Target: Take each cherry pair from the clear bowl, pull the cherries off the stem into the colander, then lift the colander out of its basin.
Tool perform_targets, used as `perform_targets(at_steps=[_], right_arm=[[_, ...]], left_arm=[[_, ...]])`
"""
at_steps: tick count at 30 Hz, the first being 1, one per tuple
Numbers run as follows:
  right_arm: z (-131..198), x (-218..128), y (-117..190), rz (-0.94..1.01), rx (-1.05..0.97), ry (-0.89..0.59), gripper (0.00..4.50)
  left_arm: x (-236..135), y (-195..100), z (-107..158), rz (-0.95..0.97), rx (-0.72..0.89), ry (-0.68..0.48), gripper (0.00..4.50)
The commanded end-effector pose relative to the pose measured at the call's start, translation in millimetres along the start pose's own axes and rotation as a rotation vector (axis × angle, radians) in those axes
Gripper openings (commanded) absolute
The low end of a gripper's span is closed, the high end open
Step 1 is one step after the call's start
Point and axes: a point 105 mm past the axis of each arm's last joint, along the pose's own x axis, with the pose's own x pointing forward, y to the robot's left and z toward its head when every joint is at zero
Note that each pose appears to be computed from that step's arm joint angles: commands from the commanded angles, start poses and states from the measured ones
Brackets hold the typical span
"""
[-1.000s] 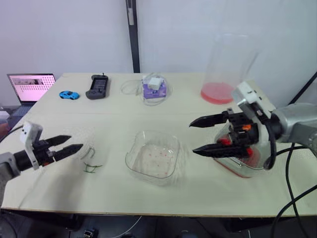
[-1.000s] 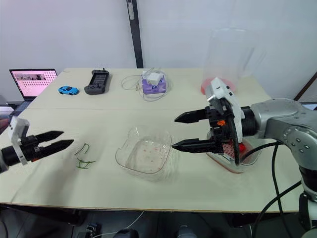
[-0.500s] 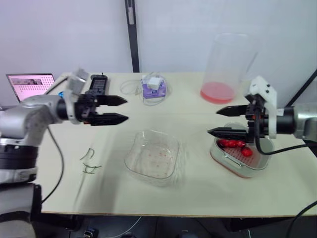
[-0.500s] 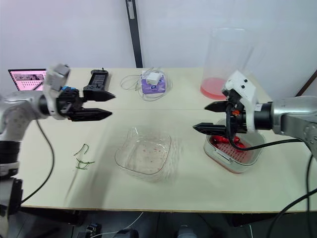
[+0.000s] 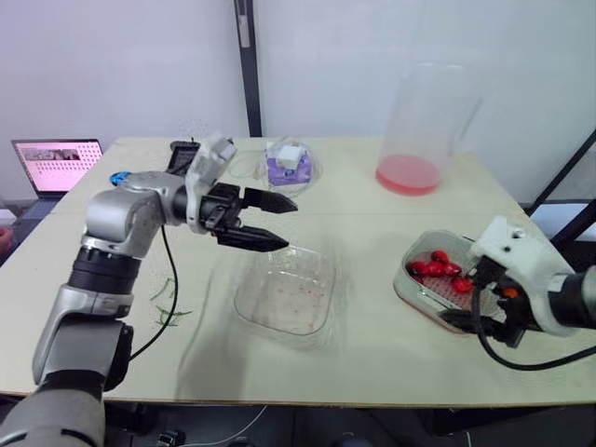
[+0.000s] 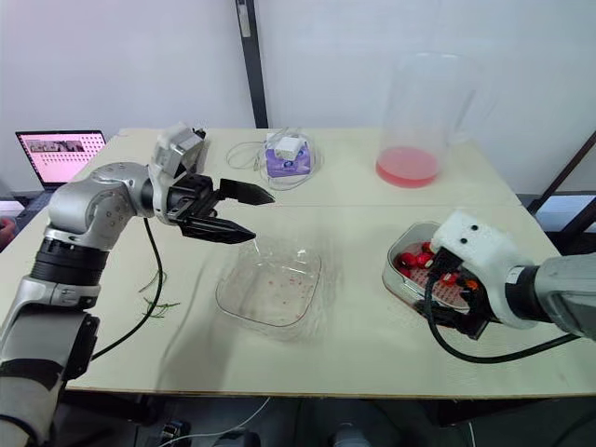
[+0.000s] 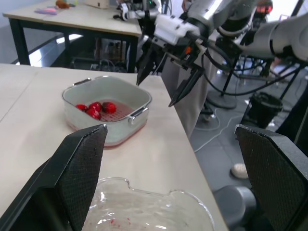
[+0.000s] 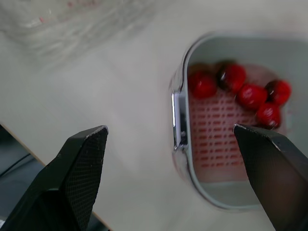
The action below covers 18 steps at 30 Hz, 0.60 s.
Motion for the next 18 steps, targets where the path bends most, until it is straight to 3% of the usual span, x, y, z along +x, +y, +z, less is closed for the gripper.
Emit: perform_targets(at_steps=[1,11,17,18], right_arm=[[-2.3,8.1,-14.5,-0.077,0.025,0.045,4.5],[-2.3,36.7,-24.2,-0.07,0.071,0.109,4.5],[-3.0,49.5,-24.8,-0.041,0.084,0.149,4.5],[-1.9,51.1,-25.1,-0.04,0.083,0.15,4.2]], left_arm=[[2.0,-5.0,0.7,0.031,0.075,0.03,4.47],[-7.8,-11.3,-13.4,0.197,0.125,0.042,4.47],[-32.7,-22.4,-24.8,0.319,0.119,0.085,4.47],[-38.5,-24.2,-25.9,0.341,0.119,0.091,4.49]])
